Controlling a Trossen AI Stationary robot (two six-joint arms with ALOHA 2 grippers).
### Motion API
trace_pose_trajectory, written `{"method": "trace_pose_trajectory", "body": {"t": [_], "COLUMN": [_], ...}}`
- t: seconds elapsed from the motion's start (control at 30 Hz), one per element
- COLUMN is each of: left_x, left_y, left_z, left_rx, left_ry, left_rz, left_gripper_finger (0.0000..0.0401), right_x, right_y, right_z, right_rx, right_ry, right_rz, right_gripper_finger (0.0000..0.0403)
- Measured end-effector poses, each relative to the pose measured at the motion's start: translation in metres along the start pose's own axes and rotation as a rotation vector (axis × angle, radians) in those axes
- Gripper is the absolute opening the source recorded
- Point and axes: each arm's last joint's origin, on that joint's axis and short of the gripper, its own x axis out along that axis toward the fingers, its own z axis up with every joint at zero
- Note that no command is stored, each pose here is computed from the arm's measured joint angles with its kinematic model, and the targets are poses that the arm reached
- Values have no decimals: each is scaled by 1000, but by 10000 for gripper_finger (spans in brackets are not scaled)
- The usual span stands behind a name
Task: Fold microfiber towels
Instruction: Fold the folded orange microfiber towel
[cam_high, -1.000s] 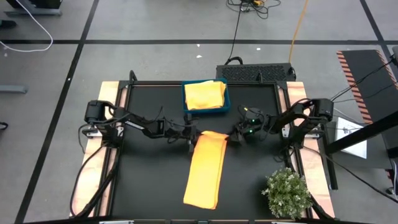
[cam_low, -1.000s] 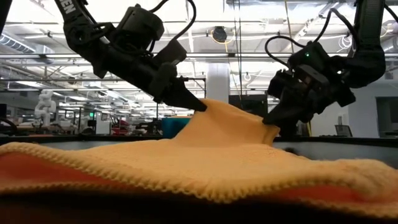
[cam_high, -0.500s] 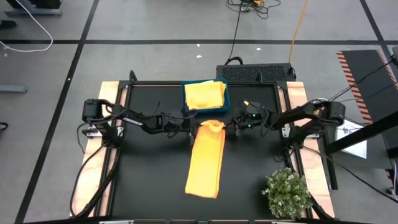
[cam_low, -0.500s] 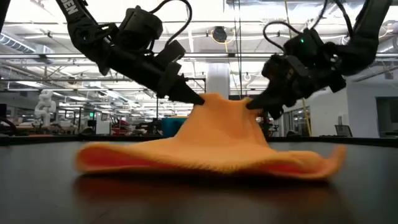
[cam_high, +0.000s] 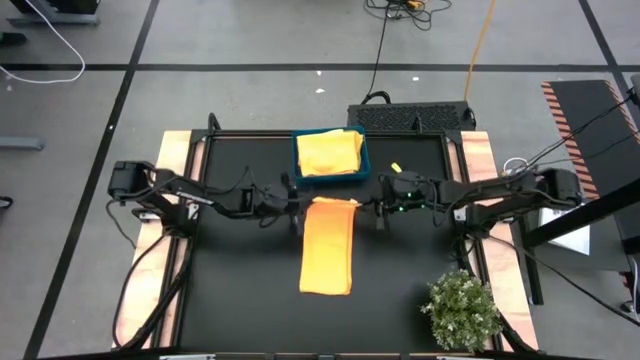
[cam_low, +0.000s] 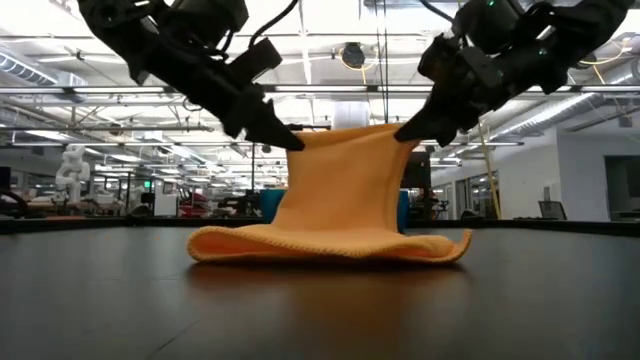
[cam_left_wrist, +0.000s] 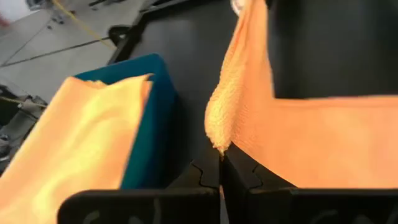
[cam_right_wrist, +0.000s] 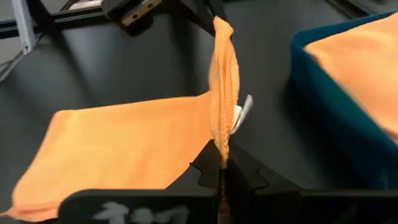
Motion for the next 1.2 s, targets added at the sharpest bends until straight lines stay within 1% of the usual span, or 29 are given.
{"method": "trace_pose_trajectory", "body": {"t": [0.17,0.27,0.57,0.67,0.83,0.97,1.1,1.2], "left_x": [-9,-15,-44,-53,-55,-53,-52,-54], "left_y": [-27,-42,-95,-109,-127,-138,-148,-152], "left_z": [4,6,5,4,-7,-14,-20,-19], "left_rx": [56,86,169,172,153,139,144,142], "left_ry": [-11,-16,-10,-20,20,37,44,25], "left_rz": [-67,-60,-118,-158,-196,-224,-252,-266], "left_gripper_finger": [1,1,0,0,0,1,1,2], "right_x": [9,16,28,32,48,57,62,62], "right_y": [21,35,71,81,91,97,102,105], "right_z": [-9,-14,-21,-26,-41,-56,-61,-60], "right_rx": [-4,-8,-3,-21,6,25,51,61], "right_ry": [51,60,12,7,27,74,68,51], "right_rz": [69,90,211,248,283,299,332,365], "right_gripper_finger": [0,0,0,0,0,0,0,0]}}
